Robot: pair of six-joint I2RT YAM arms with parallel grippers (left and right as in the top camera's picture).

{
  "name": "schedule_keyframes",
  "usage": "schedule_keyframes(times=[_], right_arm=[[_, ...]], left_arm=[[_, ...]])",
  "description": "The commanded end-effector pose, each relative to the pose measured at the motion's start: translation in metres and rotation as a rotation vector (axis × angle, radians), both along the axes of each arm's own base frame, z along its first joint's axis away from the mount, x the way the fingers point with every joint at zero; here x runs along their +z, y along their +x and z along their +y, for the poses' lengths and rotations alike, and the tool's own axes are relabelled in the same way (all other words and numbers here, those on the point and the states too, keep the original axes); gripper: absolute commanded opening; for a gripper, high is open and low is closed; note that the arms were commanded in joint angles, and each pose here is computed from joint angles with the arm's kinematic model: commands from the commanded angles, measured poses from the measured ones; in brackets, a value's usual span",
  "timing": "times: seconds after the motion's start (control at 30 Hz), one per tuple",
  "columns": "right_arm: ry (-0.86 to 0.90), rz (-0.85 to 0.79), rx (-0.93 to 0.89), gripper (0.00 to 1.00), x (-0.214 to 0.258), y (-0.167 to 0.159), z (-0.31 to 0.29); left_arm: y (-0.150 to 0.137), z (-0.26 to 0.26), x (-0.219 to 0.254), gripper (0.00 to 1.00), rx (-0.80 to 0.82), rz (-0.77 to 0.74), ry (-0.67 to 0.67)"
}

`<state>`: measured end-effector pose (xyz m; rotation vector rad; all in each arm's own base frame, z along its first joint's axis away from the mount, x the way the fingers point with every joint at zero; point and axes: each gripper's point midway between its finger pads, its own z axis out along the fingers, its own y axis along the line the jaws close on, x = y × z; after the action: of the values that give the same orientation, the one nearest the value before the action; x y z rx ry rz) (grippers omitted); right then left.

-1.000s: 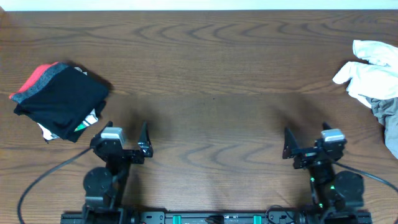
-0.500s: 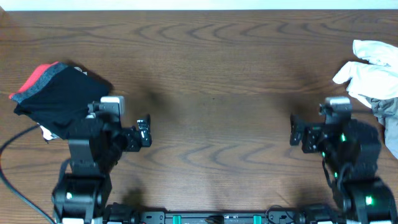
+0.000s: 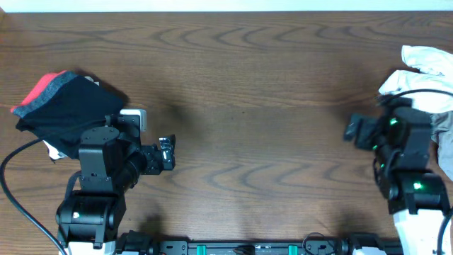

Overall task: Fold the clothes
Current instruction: 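Reach the right gripper to the crumpled white t-shirt and grasp it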

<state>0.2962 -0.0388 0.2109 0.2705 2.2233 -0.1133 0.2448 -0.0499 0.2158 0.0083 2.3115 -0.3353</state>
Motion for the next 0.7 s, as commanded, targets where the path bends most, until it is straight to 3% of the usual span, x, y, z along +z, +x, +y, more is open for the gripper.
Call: schedule_keyframes(times=[0.0,0.13,0.43,0.67], right_arm=[[-0.016,-0.034,-0.239,0.99,0.005,0.007,-0.061],[0.024,-0.033,-0.427,0.99,-0.013,0.013,-0.12],[0.142,0.011,-0.642,0.99,-0.072,0.014,-0.193],[0.241,-0.023,-0.617,0.94,-0.104,0.032,-0.218]], left_arm=[[0.001,-0.001,0.011,0.98,0.001,-0.028,-0.015],[0.001,-0.001,0.011,0.98,0.001,-0.028,-0.015],[0.004,-0.001,0.013,0.98,0.001,-0.041,-0.015],[0.011,-0.002,0.011,0.98,0.001,-0.037,-0.015]])
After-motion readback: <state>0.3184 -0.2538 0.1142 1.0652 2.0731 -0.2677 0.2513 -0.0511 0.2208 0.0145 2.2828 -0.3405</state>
